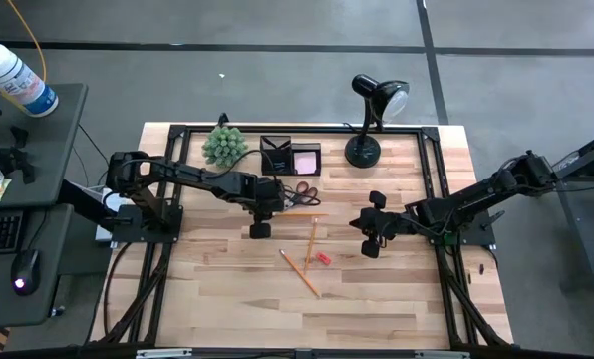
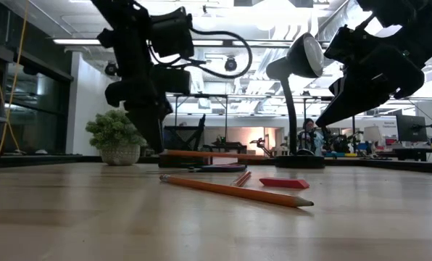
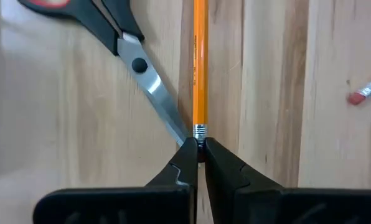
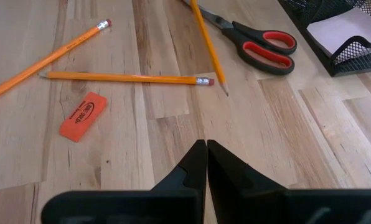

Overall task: Pick and place office supplies into organizer
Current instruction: Put the top pencil into the black desk organizer

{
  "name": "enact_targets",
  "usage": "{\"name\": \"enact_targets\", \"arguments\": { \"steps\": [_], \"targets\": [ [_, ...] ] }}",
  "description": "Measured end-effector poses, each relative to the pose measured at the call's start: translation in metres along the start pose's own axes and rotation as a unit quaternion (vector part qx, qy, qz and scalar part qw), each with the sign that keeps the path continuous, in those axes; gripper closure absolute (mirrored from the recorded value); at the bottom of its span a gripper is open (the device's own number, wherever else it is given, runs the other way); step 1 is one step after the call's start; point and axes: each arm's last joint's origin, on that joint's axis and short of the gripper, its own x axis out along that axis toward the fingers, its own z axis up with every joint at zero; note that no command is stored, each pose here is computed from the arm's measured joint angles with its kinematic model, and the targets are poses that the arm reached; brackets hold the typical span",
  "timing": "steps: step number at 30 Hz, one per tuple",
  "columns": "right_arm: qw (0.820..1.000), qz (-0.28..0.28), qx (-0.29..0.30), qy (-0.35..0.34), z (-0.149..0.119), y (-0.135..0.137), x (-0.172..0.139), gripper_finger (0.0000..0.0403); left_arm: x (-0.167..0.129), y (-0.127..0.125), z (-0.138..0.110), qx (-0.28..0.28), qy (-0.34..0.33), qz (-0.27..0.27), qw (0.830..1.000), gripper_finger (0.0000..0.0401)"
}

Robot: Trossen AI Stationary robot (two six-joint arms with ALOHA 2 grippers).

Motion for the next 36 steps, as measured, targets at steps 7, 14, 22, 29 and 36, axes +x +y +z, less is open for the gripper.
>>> {"name": "enact_targets", "arguments": {
  "steps": [7, 14, 22, 29, 36],
  "targets": [
    [1.000, 0.000, 0.000, 0.000, 0.000, 0.000, 0.000, 0.0396, -0.023, 0.003, 0.016, 0.049, 0.024, 0.030, 0.998, 0.0401],
    [1.000, 0.000, 0.001, 0.001, 0.000, 0.000, 0.000, 0.0396, -0.054, 0.017, 0.036, 0.085, 0.028, 0.077, 0.993, 0.0401],
    [1.000, 0.007, 0.002, 0.003, 0.000, 0.000, 0.000, 0.0396, -0.095, 0.060, 0.046, 0.100, 0.064, 0.131, 0.984, 0.0401],
    [1.000, 0.007, 0.002, 0.003, 0.000, 0.000, 0.000, 0.0396, -0.142, 0.091, 0.054, 0.125, 0.069, 0.171, 0.975, 0.0401],
    [1.000, 0.007, 0.002, 0.003, 0.000, 0.000, 0.000, 0.0396, -0.185, 0.121, 0.047, 0.152, 0.122, 0.234, 0.952, 0.0401]
  ]
}}
